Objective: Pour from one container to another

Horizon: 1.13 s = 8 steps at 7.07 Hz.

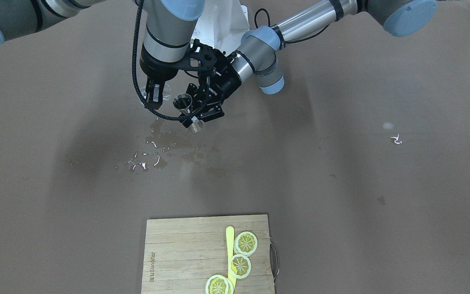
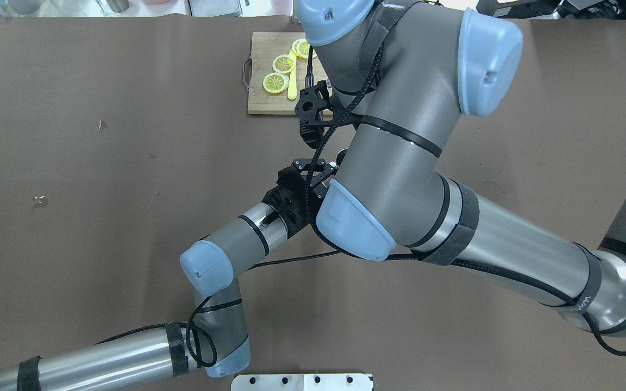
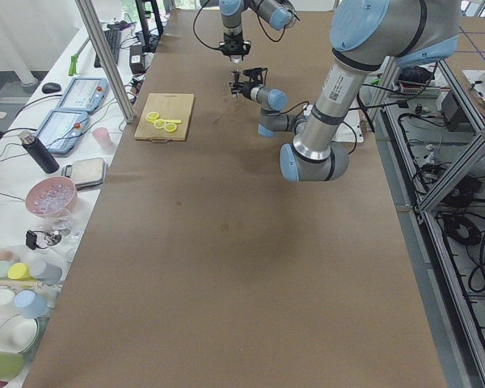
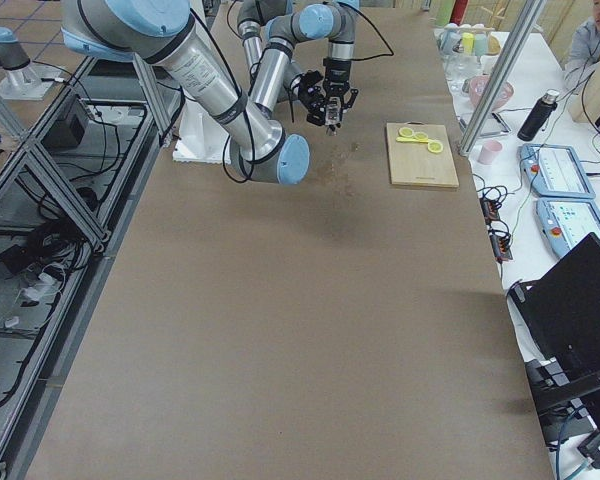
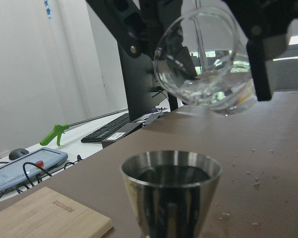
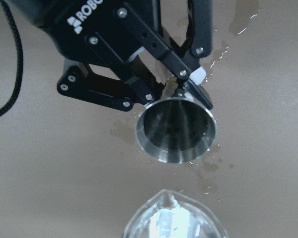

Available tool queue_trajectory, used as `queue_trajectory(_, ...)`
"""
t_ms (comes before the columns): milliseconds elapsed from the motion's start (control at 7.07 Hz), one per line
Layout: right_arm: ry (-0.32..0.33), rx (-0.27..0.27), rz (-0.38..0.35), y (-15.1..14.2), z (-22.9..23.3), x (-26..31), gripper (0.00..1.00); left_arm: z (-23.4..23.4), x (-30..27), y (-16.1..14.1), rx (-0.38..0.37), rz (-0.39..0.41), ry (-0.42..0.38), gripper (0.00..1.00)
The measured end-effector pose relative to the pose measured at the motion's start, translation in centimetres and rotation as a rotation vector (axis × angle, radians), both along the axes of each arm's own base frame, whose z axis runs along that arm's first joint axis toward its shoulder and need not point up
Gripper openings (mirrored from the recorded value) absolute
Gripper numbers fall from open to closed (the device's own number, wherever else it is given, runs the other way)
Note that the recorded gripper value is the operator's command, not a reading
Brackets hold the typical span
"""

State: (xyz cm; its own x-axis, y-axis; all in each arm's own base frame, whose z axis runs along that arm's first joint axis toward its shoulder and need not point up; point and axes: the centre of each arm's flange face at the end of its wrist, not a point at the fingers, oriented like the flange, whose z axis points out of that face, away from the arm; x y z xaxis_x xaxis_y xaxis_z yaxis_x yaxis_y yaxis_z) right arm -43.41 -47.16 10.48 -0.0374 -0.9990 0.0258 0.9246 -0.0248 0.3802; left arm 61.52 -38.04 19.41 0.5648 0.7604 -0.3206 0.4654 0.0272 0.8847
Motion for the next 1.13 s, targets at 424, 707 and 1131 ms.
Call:
queue_trajectory(424, 0.037, -0.006, -0.016, -0.6, -0.8, -1.4, 0.00, 0.0, 0.0, 0.0, 0.000, 0.000, 0.000, 0.00)
queue_trajectory(707, 0.054, -0.015, -0.018, -1.2, -1.4, -2.3, 0.00, 0.0, 0.0, 0.0, 0.000, 0.000, 0.001, 0.00)
queue_trajectory(1131, 0.092, -0.005, -0.036, -1.3, -1.2, -2.3, 0.00, 0.0, 0.0, 0.0, 0.000, 0.000, 0.001, 0.00)
